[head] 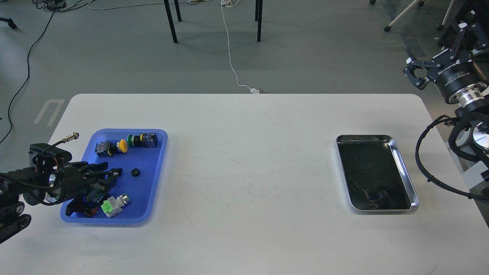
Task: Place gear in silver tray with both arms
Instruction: 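Close the left gripper on the small black gear, then lift the gear with the left gripper and carry it toward table center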
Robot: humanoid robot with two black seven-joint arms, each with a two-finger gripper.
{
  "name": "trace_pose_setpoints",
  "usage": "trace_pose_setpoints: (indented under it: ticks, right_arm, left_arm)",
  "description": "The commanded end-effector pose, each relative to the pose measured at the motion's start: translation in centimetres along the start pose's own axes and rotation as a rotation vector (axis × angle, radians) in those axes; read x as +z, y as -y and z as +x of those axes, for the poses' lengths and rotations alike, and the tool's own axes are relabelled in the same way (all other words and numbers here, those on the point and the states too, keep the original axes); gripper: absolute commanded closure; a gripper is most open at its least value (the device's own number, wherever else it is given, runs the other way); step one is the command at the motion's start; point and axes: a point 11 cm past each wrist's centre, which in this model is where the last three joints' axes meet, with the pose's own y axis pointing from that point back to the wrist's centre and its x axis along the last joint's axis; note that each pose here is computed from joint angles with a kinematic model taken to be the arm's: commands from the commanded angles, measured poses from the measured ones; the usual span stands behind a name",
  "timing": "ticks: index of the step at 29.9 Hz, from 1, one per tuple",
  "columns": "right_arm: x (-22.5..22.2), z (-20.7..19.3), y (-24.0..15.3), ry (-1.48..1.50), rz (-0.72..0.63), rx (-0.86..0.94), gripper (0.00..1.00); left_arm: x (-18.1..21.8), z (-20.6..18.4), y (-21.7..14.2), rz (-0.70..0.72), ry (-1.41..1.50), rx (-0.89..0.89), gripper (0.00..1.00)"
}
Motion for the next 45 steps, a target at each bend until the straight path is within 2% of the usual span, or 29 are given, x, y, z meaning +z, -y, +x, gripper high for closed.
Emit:
trace_pose_setpoints:
  ticks: [1, 10, 15, 20, 26, 30, 34, 39, 43, 45]
  right_arm:
    - [0.0, 0.0, 0.0, 0.000, 0.000, 0.000, 0.01]
    - [0.1, 0.0, 0.0, 0.001, 0.000, 0.001, 0.01]
    - [0.1, 0.0, 0.0, 0.001, 0.000, 0.001, 0.01]
    - [0.1, 0.0, 0.0, 0.001, -0.002, 0.001, 0.01]
    - [0.0, 0.0, 0.0, -0.002, -0.001, 0.000, 0.01]
    - [-0.1, 0.1, 0.0, -0.003, 0.000, 0.002, 0.01]
    - [-0.1, 0.0, 0.0, -0.002, 0.000, 0.000, 0.01]
    - [-0.2, 0.1, -0.2, -0.005, 0.000, 0.002, 0.01]
    - [-1.6, 1.4, -1.5, -0.039, 0.001, 0.028, 0.01]
    - [-1.1, 2.1, -2.2, -0.037, -0.010, 0.044, 0.01]
  left_arm:
    - [0.0, -0.1, 0.2, 0.001, -0.003, -0.001, 0.53]
    - [-0.5, -0.5, 0.1, 0.014, 0.001, -0.014, 0.60]
    - [-0.3, -1.6, 0.2, 0.010, 0.013, -0.048, 0.69]
    - [-0.3, -1.4, 0.2, 0.008, 0.015, -0.045, 0.73]
    - [-0.4, 0.2, -0.2, 0.003, 0.020, -0.013, 0.74]
    - [-1.0, 3.7, -1.9, 0.003, 0.063, 0.044, 0.74]
    - [1.1, 7.6, -3.1, -0.058, 0.117, 0.113, 0.74]
    - [5.1, 11.3, -2.7, -0.160, 0.170, 0.188, 0.74]
    - [9.2, 13.9, -0.9, -0.256, 0.206, 0.241, 0.75]
    - [12.8, 15.9, 0.6, -0.326, 0.222, 0.267, 0.75]
